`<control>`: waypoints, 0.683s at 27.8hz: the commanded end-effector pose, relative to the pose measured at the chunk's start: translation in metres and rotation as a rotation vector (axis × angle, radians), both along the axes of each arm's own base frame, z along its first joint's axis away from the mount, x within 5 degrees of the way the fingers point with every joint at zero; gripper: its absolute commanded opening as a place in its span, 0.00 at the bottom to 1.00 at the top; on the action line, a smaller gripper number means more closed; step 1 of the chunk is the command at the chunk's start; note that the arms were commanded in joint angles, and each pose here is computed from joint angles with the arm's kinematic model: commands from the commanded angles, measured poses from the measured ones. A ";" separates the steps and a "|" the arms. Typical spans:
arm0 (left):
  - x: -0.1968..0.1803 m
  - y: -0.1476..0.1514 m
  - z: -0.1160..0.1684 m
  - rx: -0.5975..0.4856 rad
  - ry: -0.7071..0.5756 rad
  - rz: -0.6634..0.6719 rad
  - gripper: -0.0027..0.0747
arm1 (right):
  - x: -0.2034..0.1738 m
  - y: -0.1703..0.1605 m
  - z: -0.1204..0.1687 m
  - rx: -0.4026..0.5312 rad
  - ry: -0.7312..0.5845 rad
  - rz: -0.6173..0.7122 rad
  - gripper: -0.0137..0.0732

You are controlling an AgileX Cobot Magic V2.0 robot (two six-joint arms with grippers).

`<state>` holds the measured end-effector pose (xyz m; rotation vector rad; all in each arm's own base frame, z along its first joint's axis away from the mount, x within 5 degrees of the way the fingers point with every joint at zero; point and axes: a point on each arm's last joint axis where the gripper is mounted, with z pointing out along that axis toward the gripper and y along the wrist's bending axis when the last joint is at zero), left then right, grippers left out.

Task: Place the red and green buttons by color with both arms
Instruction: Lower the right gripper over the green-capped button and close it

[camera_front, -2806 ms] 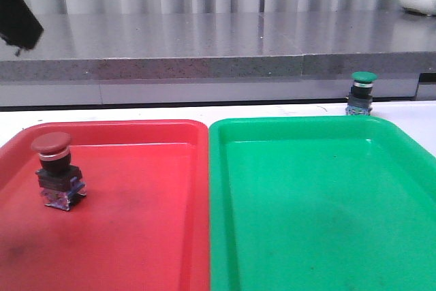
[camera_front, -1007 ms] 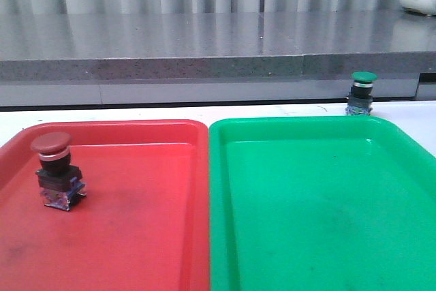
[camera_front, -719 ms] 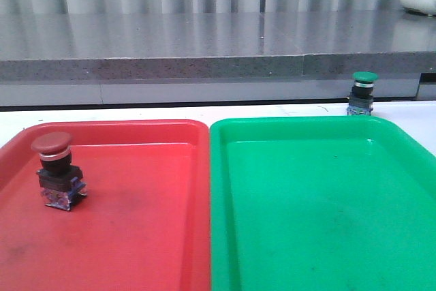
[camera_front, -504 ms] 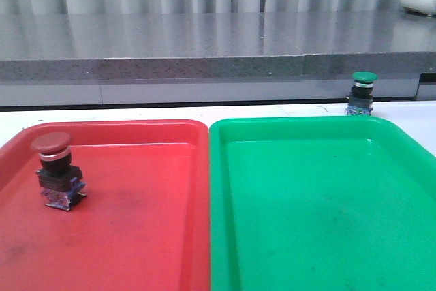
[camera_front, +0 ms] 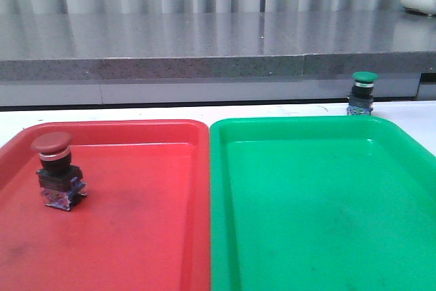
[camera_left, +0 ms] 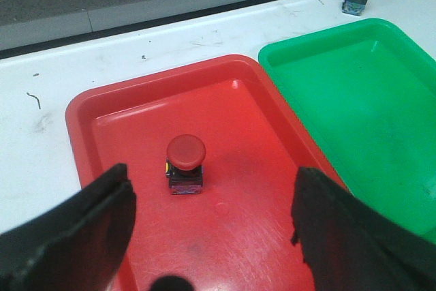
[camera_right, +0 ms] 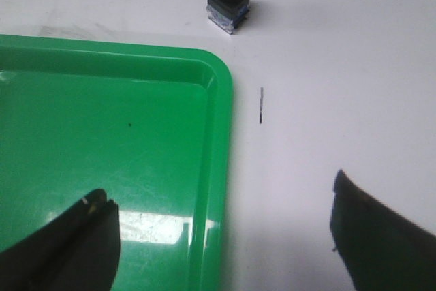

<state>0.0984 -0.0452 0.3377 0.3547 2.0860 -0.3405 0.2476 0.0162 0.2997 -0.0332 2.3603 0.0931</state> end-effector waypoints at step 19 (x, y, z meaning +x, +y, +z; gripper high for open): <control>0.002 -0.002 0.014 -0.054 -0.077 0.002 0.65 | 0.173 -0.004 -0.025 0.053 -0.053 0.018 0.90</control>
